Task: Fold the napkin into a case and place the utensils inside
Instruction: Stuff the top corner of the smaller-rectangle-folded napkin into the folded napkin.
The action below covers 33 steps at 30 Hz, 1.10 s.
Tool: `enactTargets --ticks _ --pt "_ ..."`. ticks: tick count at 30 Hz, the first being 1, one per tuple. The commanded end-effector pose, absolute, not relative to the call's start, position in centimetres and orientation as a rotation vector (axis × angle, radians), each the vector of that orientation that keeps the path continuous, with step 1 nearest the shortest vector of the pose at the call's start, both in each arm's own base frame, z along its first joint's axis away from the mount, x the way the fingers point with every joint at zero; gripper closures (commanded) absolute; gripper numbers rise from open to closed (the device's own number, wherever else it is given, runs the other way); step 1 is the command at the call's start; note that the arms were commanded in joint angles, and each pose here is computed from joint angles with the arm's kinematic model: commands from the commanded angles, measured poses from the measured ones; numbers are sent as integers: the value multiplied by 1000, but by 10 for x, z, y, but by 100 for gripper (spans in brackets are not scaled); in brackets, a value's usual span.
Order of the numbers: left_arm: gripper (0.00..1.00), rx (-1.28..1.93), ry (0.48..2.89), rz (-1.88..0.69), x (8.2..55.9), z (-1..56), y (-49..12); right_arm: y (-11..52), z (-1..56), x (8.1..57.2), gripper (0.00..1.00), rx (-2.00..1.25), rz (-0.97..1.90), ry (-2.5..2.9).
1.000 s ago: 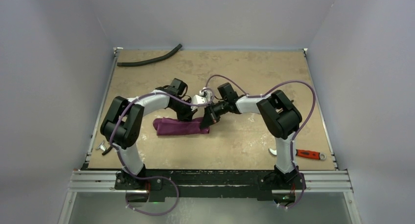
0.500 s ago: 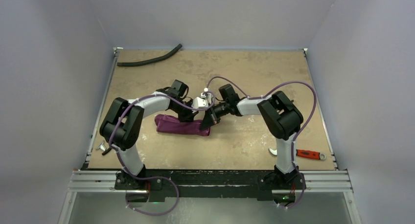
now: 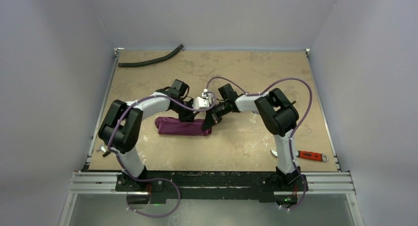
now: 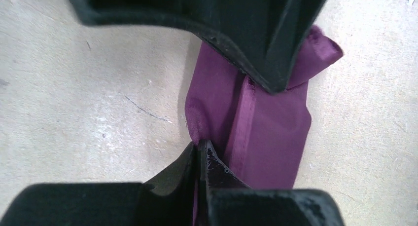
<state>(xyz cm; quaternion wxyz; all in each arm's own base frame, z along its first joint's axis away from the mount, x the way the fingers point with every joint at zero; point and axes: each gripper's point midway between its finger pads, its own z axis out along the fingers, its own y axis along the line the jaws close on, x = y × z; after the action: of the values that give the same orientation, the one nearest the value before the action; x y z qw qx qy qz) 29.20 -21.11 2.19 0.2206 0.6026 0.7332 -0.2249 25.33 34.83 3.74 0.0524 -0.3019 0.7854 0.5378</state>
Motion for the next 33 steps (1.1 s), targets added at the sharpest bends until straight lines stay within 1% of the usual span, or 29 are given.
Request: enactTargets --ticks 1,5,9,10,14,18,21,27,30,33 --pt "100 1642 1877 -573 315 68 -227 332 3 245 100 -888 1583 2517" --pt "100 1631 1841 -587 323 87 -235 328 -12 242 100 -892 1580 2557" --pt "87 1581 1826 -580 334 107 -237 325 -19 238 100 -888 1570 2590" --pt "86 1566 1819 -580 336 115 -236 325 -19 238 100 -890 1574 2588" --pt "85 1569 1814 -643 331 126 -229 325 -16 237 100 -884 1603 2581" --pt "82 1633 1840 -695 315 113 -223 326 -14 239 100 -878 1622 2569" --pt "84 1739 1831 -762 291 99 -216 328 -12 238 100 -873 1650 2554" --pt "90 1891 1828 -774 256 68 -194 328 -8 236 100 -848 1705 2540" --pt "92 1882 1811 -750 254 66 -192 327 -7 235 100 -839 1713 2540" --pt "94 1853 1821 -701 263 61 -192 327 -7 233 100 -831 1721 2547"
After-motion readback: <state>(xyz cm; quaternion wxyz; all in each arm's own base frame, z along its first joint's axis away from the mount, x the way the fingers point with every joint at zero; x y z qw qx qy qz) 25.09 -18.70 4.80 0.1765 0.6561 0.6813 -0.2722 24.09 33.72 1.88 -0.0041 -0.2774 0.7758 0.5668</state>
